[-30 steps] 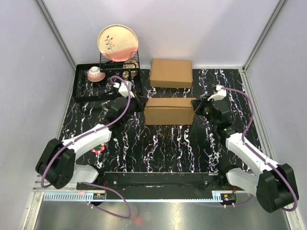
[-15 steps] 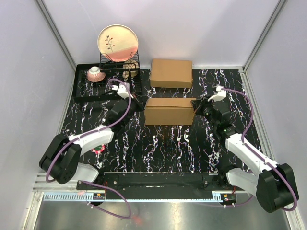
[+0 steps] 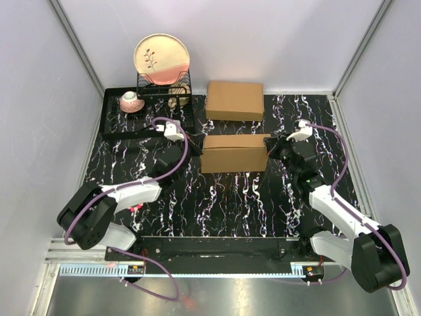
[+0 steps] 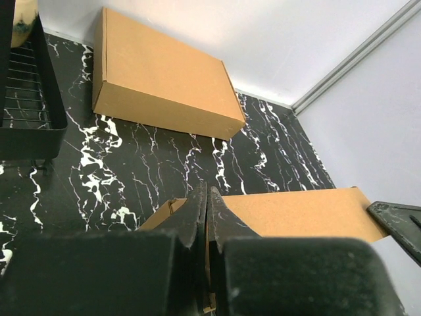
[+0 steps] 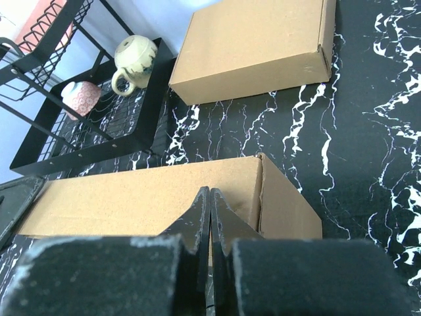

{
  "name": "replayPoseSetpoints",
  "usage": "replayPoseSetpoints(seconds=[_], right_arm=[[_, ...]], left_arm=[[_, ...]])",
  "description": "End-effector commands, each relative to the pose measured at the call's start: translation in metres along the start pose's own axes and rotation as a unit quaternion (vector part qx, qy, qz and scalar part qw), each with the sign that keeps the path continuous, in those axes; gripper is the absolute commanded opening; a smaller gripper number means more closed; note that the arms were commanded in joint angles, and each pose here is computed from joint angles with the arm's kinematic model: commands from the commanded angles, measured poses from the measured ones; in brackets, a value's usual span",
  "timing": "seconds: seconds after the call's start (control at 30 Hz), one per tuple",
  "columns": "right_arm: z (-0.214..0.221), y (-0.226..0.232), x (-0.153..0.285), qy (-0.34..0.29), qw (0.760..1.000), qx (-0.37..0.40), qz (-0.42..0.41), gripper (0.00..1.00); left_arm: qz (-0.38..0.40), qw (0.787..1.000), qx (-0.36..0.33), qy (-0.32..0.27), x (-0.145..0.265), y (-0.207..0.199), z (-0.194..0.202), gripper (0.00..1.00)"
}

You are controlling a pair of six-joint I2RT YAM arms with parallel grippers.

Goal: Fold the paper box

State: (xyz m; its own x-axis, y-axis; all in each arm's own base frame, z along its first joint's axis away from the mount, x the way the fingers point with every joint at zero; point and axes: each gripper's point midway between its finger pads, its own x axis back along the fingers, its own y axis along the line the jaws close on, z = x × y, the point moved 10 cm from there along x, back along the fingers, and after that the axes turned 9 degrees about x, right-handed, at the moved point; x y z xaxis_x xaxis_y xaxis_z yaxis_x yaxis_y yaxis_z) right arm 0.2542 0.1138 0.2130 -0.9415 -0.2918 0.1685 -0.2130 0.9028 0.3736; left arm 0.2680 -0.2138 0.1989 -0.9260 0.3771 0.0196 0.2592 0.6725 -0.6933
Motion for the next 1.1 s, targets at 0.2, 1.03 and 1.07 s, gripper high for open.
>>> replayPoseSetpoints(seconds=[0.2, 1.03, 1.07], right_arm=[[0.069, -0.031, 0.014, 0.186, 0.979, 0.021, 0.078, 0.0], [0.049, -0.019, 0.051, 0.226, 0.972, 0.013, 0.064, 0.02], [0.048, -0.016, 0.056, 0.239, 0.97, 0.008, 0.05, 0.02]], left_arm=[[-0.164, 0.945, -0.165, 0.231, 0.049, 0.064, 0.102, 0.0], [-0.156, 0.955, -0.167, 0.191, 0.069, 0.044, 0.08, 0.0], [-0.155, 0.953, -0.168, 0.197, 0.073, 0.044, 0.079, 0.0]])
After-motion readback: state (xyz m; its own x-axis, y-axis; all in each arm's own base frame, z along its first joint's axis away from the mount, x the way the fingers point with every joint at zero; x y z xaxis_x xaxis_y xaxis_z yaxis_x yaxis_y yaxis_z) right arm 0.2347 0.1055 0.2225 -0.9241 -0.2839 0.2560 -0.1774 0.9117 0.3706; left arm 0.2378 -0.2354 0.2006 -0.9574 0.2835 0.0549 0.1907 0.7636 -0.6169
